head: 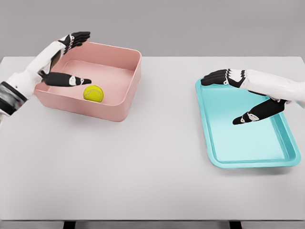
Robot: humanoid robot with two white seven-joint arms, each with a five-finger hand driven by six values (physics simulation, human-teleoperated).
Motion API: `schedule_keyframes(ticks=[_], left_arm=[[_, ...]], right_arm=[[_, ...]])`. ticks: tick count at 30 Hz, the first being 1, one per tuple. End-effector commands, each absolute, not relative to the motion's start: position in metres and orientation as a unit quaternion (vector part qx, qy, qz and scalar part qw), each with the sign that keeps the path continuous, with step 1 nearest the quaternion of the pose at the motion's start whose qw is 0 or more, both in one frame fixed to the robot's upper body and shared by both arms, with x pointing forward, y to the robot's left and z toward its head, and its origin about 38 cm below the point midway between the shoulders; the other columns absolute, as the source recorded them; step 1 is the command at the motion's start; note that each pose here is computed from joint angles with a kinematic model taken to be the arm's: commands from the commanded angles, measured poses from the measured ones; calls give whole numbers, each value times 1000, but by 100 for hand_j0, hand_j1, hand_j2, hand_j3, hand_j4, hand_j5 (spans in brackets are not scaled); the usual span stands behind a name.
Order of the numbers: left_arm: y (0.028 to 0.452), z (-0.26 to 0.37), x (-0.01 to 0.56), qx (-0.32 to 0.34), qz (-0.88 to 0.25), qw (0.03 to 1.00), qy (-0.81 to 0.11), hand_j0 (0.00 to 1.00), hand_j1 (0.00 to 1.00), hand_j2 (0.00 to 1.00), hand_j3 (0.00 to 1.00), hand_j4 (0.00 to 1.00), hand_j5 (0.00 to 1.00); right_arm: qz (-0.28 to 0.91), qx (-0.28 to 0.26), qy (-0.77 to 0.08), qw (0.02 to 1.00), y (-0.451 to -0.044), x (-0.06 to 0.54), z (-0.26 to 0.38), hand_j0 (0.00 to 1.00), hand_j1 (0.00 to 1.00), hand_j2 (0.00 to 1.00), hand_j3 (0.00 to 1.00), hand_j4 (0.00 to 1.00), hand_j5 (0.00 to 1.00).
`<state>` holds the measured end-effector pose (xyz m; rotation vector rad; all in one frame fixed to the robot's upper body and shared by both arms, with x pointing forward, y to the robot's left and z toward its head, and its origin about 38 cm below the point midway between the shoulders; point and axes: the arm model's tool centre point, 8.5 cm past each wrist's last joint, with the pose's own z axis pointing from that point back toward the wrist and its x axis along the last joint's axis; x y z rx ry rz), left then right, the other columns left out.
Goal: Put the tennis from the blue tray into the pink basket with both arms
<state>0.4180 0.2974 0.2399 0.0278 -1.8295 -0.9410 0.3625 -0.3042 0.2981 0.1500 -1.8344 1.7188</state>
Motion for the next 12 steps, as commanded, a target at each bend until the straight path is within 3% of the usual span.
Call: schedule_keyframes(ticks=[1, 3, 12], left_arm=[[295, 268, 400, -5, -418, 433, -798, 100, 100, 100, 100, 100, 100], [303, 275, 374, -31, -426, 352, -833, 100, 100, 100, 100, 100, 100], [360, 223, 344, 1, -489, 448, -749, 100, 100, 100, 100, 100, 100]], right_arm=[[647, 59, -695, 308, -304, 363, 299, 100, 100, 100, 100, 100, 100], [647, 59, -695, 309, -304, 363, 299, 100, 100, 100, 100, 100, 100], [647, 59, -695, 309, -304, 363, 299, 100, 100, 100, 100, 100, 100]])
